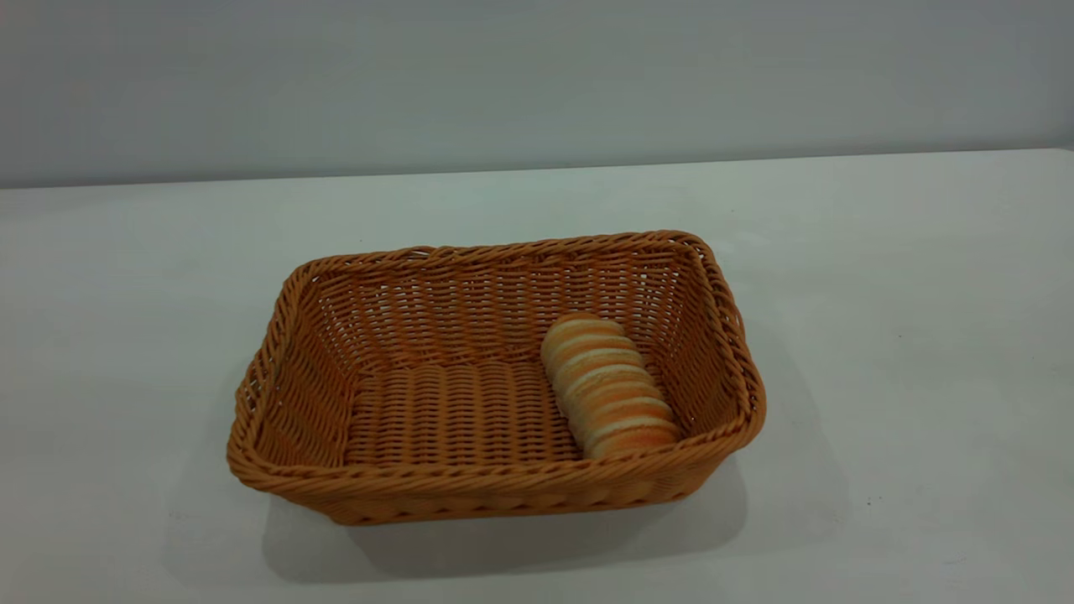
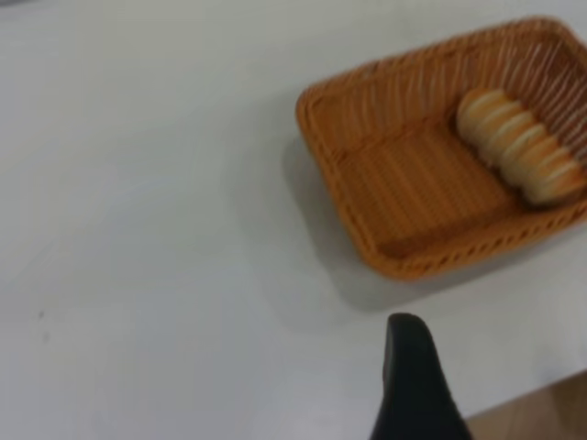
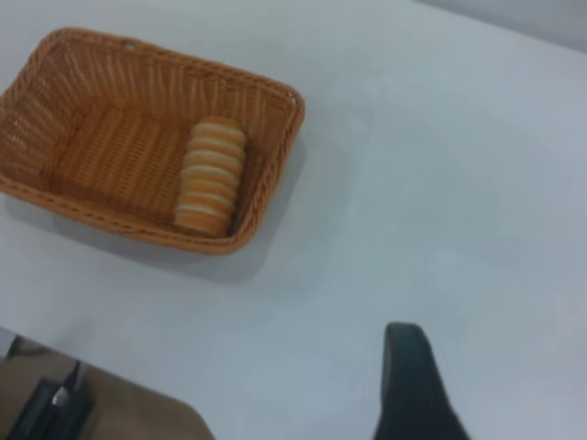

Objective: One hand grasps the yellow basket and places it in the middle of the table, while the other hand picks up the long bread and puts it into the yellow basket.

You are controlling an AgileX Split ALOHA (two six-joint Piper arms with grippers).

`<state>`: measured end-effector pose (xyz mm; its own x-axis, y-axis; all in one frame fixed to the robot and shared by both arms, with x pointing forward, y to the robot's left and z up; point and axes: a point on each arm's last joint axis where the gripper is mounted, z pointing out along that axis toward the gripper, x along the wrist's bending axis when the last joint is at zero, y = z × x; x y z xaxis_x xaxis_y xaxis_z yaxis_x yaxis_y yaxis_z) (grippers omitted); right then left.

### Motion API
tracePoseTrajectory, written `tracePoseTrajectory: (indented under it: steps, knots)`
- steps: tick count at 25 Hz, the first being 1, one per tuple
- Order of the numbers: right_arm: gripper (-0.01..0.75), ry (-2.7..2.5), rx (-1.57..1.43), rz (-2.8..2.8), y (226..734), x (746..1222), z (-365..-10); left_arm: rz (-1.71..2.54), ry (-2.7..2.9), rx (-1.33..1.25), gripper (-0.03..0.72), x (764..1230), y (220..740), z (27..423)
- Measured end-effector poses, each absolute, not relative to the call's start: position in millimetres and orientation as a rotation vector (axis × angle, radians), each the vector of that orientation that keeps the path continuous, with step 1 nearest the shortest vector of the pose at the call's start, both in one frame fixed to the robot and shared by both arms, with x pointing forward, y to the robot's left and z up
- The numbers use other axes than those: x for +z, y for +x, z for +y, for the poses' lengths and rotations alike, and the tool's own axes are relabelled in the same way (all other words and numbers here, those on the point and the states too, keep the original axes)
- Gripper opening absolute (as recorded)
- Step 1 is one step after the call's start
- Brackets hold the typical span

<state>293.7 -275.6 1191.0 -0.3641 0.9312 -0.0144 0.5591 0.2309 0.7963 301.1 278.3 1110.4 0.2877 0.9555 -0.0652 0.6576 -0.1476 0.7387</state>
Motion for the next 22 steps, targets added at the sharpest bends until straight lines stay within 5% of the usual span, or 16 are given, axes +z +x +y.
tracePoseTrajectory:
  steps: [7, 22]
  knots:
    - [0.502, 1.328, 1.083, 1.904, 240, 1163, -287, 1.444, 1.884, 0.626, 0.505, 1094, 253, 288]
    - [0.501, 1.445, 0.891, 2.026, 248, 1083, -290, 1.669, 1.884, 0.687, 0.505, 1048, 241, 306]
